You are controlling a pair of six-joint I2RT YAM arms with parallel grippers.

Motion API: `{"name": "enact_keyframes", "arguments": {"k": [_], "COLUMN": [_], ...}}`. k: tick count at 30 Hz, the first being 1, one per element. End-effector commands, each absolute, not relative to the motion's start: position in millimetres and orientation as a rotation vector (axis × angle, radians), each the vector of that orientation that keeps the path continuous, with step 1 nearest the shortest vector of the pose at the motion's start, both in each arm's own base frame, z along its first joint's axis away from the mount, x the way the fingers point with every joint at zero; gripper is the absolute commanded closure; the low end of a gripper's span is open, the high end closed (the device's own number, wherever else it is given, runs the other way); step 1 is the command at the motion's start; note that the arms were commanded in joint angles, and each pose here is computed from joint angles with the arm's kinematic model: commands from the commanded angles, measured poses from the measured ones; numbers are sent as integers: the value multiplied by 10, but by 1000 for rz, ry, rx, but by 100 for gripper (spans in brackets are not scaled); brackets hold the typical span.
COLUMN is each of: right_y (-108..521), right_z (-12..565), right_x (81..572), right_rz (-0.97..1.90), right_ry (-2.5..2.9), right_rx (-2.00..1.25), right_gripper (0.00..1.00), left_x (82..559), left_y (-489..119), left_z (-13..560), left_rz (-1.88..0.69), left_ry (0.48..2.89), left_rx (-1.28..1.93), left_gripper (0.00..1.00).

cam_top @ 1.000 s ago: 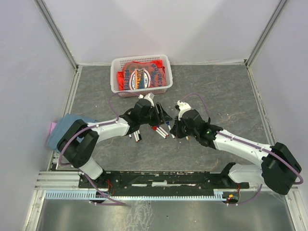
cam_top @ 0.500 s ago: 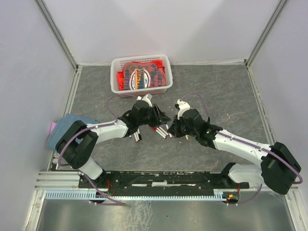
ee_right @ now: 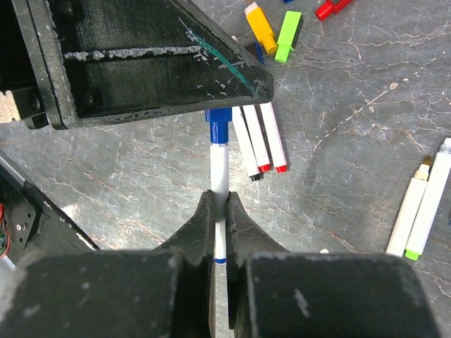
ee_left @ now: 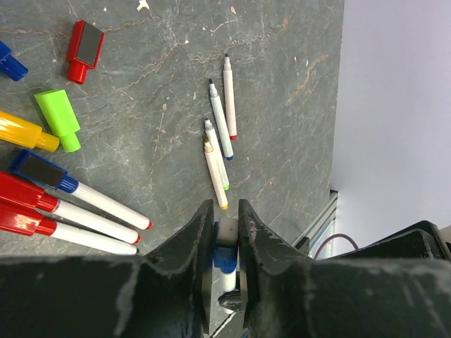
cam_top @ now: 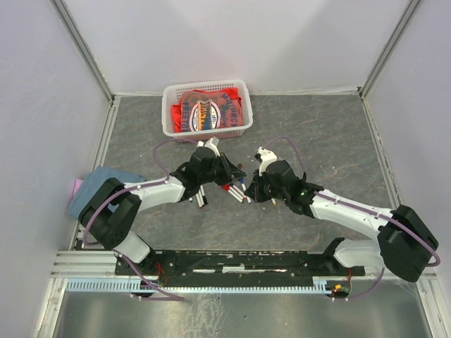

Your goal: Open the pen caps

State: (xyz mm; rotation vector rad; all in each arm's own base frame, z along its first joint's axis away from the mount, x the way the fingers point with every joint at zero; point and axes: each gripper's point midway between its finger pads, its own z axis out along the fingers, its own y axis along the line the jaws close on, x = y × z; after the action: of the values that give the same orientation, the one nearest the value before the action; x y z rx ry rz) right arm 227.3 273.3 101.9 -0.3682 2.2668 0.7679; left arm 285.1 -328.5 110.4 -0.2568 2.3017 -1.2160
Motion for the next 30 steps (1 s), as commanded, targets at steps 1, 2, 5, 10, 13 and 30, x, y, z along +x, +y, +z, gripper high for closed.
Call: {"name": "enact_keyframes", "arguments": {"k": [1,2,5,10,13,30], "right_y": [2791,2792,2788,2790,2799,2889], "right_z": [1070,1071,1090,1133,1160,1172], "right_x": [2324,2326,2349,2373,2377,2436], "right_rz": [808,809,813,828,849,950], "right_ry": [2238,2238,2233,2224,2214,2208], "right_rx": [-359,-359,-353,-344,-343,-334], "right_gripper": [99,99,99,99,93,96], "left_x": [2897,2895,2893,2884,2885,2861], "left_y": [-3329,-3335,-3350,-3352,-3356,-3426], "left_z": [1370,1372,1370,1368,1383,1471], "left_rz": [-1299,-1304,-1315,-1320,-1335,-1453], "left_ry": [2218,2217,2219,2217,2207,2173], "left_rx": [-266,-263,-258,-241,-223,-175], "left_gripper": [82,85,91,97,97,97]}}
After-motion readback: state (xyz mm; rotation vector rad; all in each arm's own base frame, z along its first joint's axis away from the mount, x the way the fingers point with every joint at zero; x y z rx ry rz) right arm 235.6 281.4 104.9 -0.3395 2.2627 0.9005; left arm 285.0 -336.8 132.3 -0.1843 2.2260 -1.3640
